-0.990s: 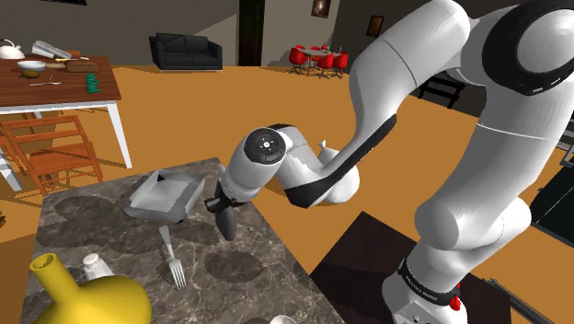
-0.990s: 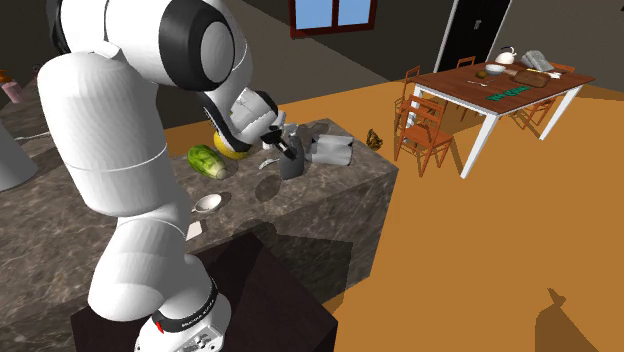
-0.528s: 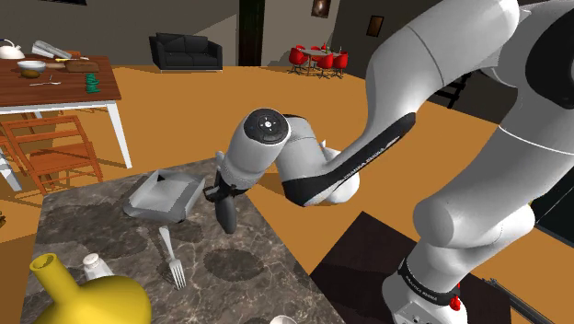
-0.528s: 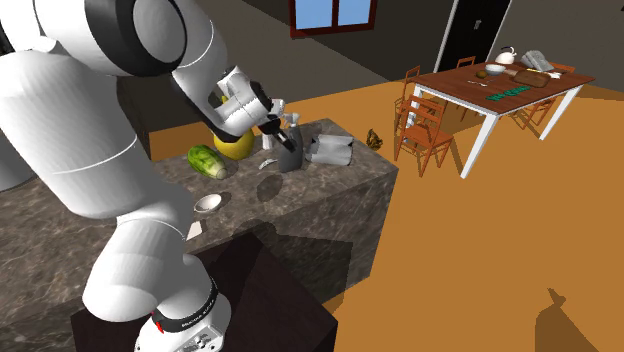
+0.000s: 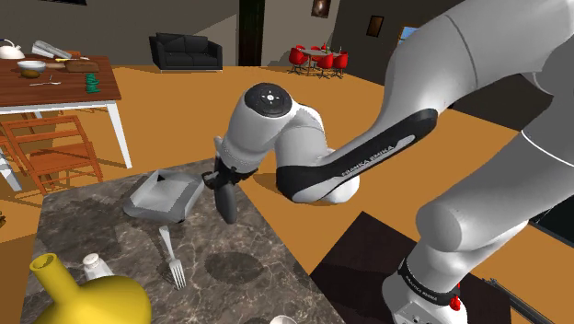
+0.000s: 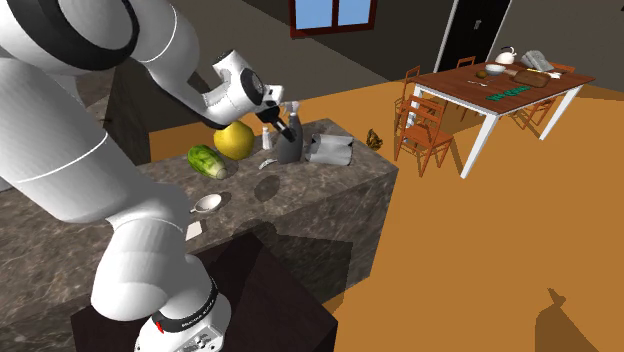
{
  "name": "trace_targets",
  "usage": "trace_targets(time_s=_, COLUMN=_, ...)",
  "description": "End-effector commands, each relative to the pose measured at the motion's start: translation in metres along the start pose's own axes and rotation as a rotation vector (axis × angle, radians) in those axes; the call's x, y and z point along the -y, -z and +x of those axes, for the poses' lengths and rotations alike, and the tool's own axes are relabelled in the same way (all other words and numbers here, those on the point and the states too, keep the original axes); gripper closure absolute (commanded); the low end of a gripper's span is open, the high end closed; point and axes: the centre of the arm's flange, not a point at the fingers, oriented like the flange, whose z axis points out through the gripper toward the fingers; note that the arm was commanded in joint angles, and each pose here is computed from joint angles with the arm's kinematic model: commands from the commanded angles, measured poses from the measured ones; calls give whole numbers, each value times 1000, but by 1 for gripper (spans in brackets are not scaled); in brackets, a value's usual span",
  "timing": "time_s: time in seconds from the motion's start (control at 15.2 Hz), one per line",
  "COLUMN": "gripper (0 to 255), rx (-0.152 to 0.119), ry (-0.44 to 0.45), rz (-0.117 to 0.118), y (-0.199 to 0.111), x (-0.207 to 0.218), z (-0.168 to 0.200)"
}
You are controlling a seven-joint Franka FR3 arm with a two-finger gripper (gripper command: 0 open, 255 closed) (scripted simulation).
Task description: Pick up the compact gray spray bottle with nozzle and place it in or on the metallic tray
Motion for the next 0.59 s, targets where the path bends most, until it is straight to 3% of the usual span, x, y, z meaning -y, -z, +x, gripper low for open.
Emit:
trace_targets(time_s=0.0, gripper=255, rx=1, ry=-1, rz=1, y=9, x=0, z=5)
trace_targets(time_s=0.53, gripper=255, rx=1, ry=0, rz=1, y=-33, x=37, z=79)
